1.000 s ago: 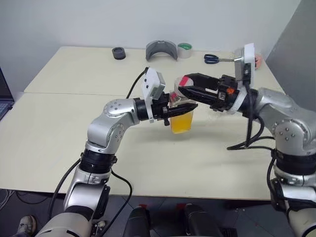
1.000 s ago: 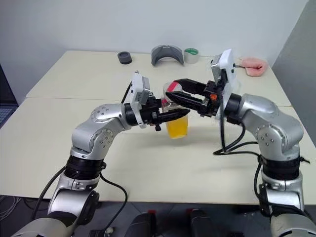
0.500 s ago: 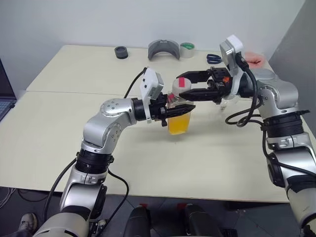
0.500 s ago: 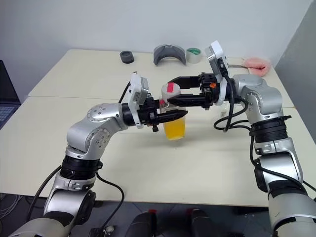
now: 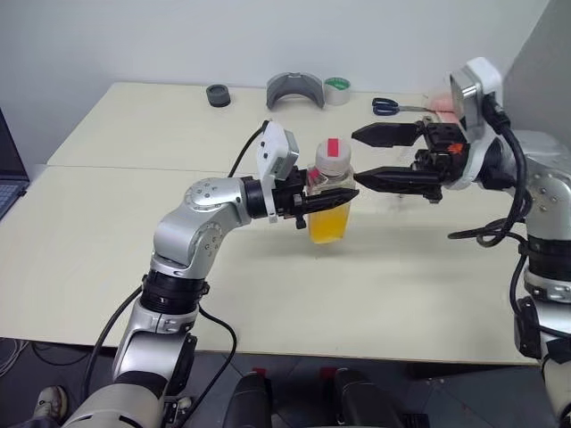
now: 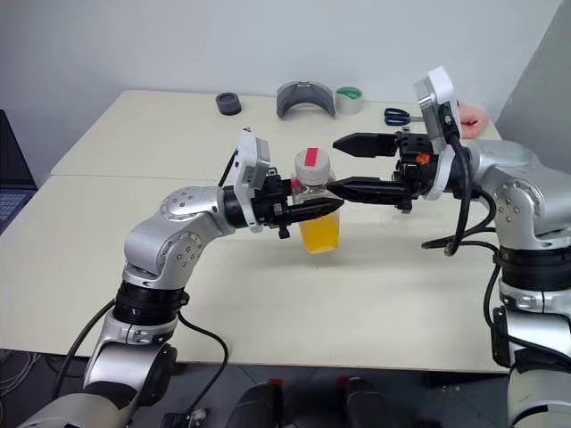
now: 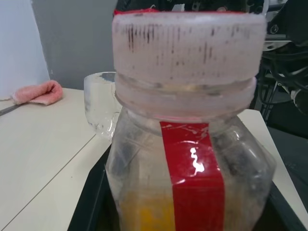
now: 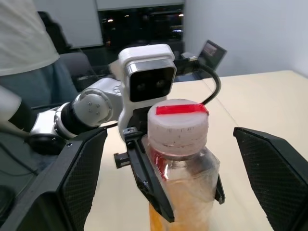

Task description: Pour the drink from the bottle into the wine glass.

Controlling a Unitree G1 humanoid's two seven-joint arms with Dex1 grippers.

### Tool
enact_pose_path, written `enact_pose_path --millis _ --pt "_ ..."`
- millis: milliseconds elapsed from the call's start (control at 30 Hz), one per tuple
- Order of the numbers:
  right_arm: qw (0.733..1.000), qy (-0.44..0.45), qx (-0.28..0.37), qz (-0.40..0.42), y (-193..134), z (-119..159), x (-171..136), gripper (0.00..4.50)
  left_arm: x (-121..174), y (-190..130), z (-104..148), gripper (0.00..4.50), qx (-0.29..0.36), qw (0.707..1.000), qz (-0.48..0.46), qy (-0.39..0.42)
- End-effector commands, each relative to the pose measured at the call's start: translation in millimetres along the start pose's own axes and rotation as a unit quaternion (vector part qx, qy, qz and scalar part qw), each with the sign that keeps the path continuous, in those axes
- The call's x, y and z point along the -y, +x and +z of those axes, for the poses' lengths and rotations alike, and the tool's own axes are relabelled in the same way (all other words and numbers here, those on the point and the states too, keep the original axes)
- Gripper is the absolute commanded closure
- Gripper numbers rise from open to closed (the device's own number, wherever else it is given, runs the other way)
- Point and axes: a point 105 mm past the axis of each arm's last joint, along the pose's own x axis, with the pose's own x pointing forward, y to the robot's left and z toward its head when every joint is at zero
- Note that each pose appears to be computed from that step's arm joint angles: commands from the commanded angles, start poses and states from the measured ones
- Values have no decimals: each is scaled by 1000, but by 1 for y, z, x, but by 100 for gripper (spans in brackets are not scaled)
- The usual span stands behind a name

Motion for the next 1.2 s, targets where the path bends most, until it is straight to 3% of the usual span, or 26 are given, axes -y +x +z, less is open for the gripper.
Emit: enact_pose_path --millis 33,300,533,1200 --pt "998 -25 17 -47 3 6 -10 2 1 1 14 276 23 999 -3 23" --pt "992 -54 41 -108 29 0 -28 2 0 3 12 276 24 999 -1 22" --pt "989 -47 46 -132 32 -1 -16 2 0 5 13 276 24 999 -1 25" --pt "983 -13 58 -172 16 -1 5 2 3 4 12 276 23 999 -6 26"
